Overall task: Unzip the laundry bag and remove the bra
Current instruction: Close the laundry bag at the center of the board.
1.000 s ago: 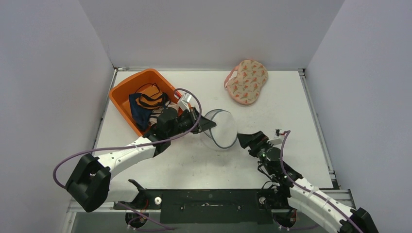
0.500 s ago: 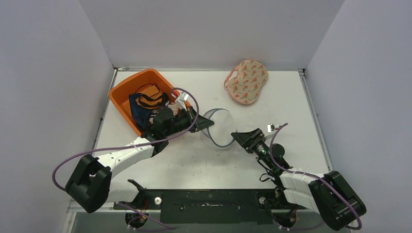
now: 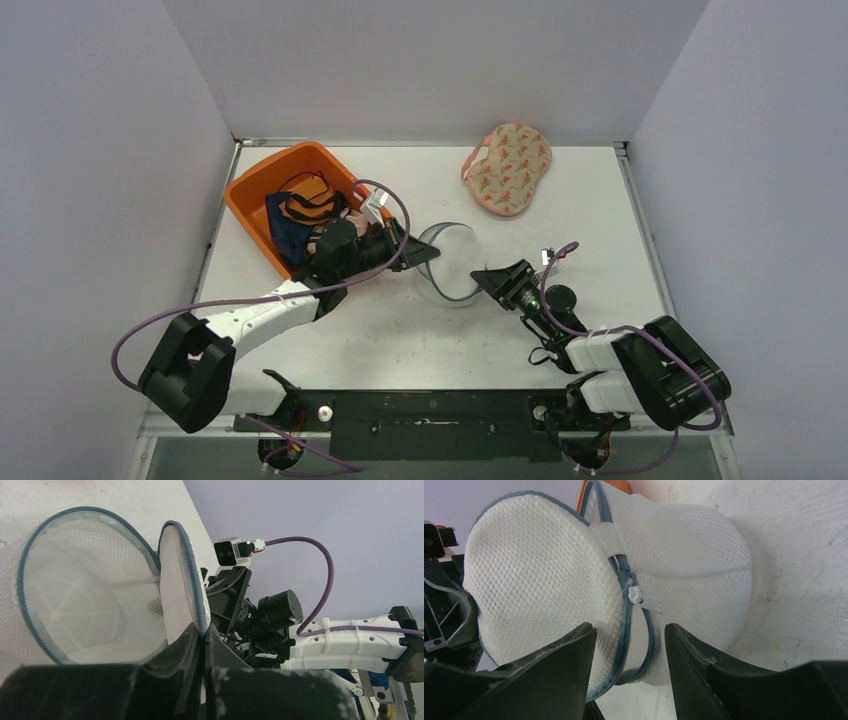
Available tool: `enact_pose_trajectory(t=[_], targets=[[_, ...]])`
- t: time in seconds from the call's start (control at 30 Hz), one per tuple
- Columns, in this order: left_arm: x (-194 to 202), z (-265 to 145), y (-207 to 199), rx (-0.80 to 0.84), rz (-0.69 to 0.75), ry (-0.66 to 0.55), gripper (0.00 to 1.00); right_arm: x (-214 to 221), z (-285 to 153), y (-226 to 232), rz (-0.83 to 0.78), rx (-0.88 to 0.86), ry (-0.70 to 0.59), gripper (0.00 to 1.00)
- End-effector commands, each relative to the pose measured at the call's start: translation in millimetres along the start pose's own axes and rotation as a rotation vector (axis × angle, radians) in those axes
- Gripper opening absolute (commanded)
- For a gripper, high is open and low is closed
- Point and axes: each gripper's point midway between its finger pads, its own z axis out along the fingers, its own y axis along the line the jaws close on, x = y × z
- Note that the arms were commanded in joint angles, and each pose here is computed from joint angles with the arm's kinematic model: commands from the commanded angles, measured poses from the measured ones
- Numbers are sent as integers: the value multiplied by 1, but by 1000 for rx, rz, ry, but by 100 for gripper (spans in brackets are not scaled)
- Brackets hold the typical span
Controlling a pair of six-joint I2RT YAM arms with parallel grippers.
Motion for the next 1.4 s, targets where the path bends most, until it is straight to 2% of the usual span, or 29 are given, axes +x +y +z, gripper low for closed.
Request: enact_pose_trajectory(t=[0.0,0.17,0.33,0.5,0.73,1.1,1.27,1.37], targets=[[-8,4,-5,41,39,-19,0,-20,10,29,-71,-109,-65,45],[-7,9,7,2,35,-4,0,-18,11,30,-115,-113,-41,22],[-8,12,28,-118,39,7,0,-14,5,16,-201,-29,1,6],[-9,9,51,-245,57,2,3,-14,-6,-6,-314,104,39,5],[-11,24,53,-281,112,-9,3,6,-23,-24,-356,144,133,5],[-21,62,36,-239,198,-14,1,21,-38,-19,-373,63,176,5],[-35,62,18,-210,268,-46,12,22,-42,-5,-395,-6,173,5],[-40,67,11,-189,306,-37,12,22,-44,4,-396,-50,163,5]])
